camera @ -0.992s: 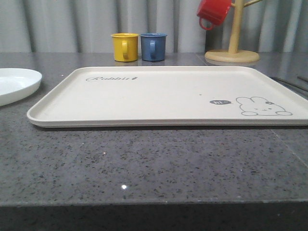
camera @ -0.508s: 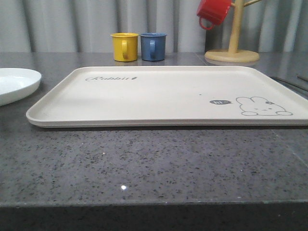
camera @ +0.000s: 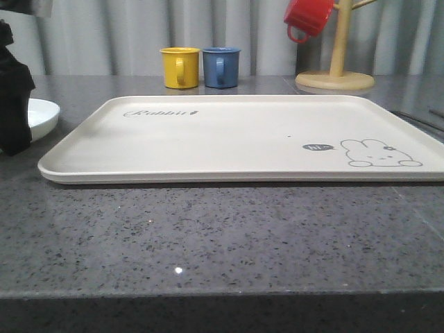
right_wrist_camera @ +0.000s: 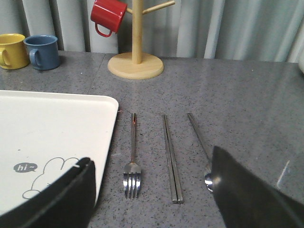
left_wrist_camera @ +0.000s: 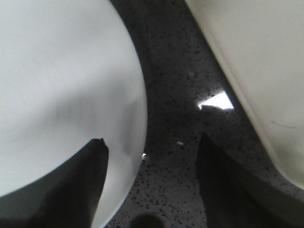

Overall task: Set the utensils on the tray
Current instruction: 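Grasp the white plate rim with the left gripper and lift it, then lower the white plate onto the tray and open the left gripper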

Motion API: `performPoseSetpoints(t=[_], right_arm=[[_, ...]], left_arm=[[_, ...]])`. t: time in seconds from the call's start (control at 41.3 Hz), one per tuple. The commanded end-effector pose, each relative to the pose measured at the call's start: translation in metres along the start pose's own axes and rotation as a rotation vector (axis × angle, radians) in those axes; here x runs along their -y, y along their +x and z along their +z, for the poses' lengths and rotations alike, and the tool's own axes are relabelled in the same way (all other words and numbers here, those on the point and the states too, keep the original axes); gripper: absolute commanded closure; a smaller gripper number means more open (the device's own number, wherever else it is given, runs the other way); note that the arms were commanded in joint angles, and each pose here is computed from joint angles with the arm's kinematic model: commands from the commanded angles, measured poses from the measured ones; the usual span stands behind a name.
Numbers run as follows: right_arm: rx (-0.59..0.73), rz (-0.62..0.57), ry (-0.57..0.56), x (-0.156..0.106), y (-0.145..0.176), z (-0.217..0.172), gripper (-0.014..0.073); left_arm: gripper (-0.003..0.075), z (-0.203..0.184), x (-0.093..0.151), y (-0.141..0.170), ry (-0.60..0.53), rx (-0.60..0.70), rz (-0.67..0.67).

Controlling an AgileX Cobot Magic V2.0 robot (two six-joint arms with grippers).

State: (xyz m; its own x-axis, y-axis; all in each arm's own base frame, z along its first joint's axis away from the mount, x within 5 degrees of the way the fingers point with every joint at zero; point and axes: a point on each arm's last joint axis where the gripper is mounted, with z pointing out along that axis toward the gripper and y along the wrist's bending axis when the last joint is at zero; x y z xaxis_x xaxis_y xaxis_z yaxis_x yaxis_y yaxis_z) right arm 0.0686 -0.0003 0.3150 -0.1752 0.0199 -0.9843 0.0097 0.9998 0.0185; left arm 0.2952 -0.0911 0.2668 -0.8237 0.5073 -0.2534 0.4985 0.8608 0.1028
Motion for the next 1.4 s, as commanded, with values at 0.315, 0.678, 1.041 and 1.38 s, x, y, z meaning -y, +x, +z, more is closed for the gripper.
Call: performPoseSetpoints(t=[0.315,0.678,1.041,1.38], right_arm=[[0.105,-0.003,0.008,0.000,-0.018,-0.001,0.0058],[0.105,-0.003,0.008,0.000,-0.018,-0.001,0.0058],[0.105,-0.003,0.008,0.000,-0.018,-0.001,0.0058],[0.105,-0.003,0.008,0.000,-0.018,-0.001,0.0058]], left_arm=[[0.0612,-0.015,-0.001,-0.006,-0.028,0.071,0.011],[0.0739,-0.035,-0.004,-0.011,-0.090,0.119,0.050],[0.0739,-0.115,0.059,-0.046,-0.123,0.392,0.284],[0.0739,-0.096,0.145,-0.064,-0.017,0.380,0.505]])
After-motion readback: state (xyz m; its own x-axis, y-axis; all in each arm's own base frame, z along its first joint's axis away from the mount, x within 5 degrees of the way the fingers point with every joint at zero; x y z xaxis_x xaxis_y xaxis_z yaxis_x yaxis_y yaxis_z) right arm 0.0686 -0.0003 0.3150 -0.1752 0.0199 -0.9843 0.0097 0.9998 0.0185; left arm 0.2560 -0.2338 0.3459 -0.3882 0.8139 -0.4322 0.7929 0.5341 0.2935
